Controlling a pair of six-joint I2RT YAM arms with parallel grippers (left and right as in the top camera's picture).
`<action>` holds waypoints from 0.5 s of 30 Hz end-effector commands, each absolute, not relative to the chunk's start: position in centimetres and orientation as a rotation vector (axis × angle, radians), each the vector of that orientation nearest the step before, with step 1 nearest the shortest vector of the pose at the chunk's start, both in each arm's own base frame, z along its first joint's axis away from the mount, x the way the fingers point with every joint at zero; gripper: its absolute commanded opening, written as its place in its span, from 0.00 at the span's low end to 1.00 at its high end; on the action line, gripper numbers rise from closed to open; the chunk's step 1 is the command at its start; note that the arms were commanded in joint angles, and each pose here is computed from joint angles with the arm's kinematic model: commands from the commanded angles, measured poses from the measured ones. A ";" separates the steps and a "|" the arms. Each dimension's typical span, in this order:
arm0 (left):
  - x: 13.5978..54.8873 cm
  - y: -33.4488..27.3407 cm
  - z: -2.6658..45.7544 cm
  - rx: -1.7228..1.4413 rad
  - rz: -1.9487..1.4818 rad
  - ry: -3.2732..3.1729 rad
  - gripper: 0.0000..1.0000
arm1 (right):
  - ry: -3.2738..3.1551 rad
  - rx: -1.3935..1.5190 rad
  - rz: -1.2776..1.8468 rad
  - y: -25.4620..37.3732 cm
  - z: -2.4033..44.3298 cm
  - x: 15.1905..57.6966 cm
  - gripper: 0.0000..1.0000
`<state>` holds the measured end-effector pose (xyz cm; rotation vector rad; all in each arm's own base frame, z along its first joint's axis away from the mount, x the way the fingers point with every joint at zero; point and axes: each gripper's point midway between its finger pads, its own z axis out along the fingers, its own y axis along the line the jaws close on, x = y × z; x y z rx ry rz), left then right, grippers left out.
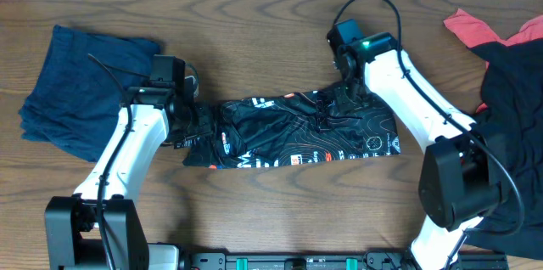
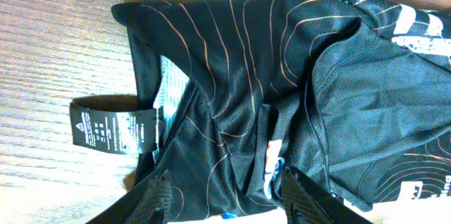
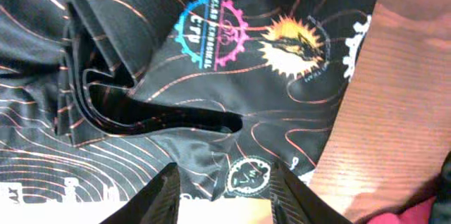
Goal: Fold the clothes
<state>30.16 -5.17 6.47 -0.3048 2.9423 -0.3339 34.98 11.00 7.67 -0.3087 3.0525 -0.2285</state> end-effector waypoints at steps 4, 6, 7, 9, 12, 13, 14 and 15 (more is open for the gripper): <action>30.6 -5.2 7.2 -0.300 -0.334 2.920 0.52 | 3.125 -0.330 -0.121 10.9 5.7 34.0 0.41; 30.6 -5.2 7.2 -0.301 -0.334 2.921 0.52 | 3.139 -0.342 -0.130 10.8 4.9 33.5 0.42; 30.6 -5.2 7.2 -0.301 -0.334 2.921 0.52 | 3.142 -0.350 -0.131 10.7 4.5 33.3 0.42; 30.6 -5.2 7.2 -0.300 -0.334 2.921 0.52 | 3.145 -0.373 -0.132 10.6 3.5 32.9 0.43; 30.6 -5.2 7.2 -0.300 -0.334 2.921 0.52 | 3.145 -0.372 -0.130 10.4 2.3 32.5 0.44; 30.6 -5.2 7.2 -0.300 -0.334 2.921 0.52 | 3.142 -0.372 -0.130 10.4 2.0 32.4 0.44; 30.6 -5.2 7.2 -0.300 -0.334 2.921 0.52 | 3.139 -0.372 -0.128 10.4 1.9 32.5 0.44; 30.6 -5.2 7.2 -0.300 -0.334 2.921 0.52 | 3.135 -0.371 -0.127 10.4 1.7 32.5 0.44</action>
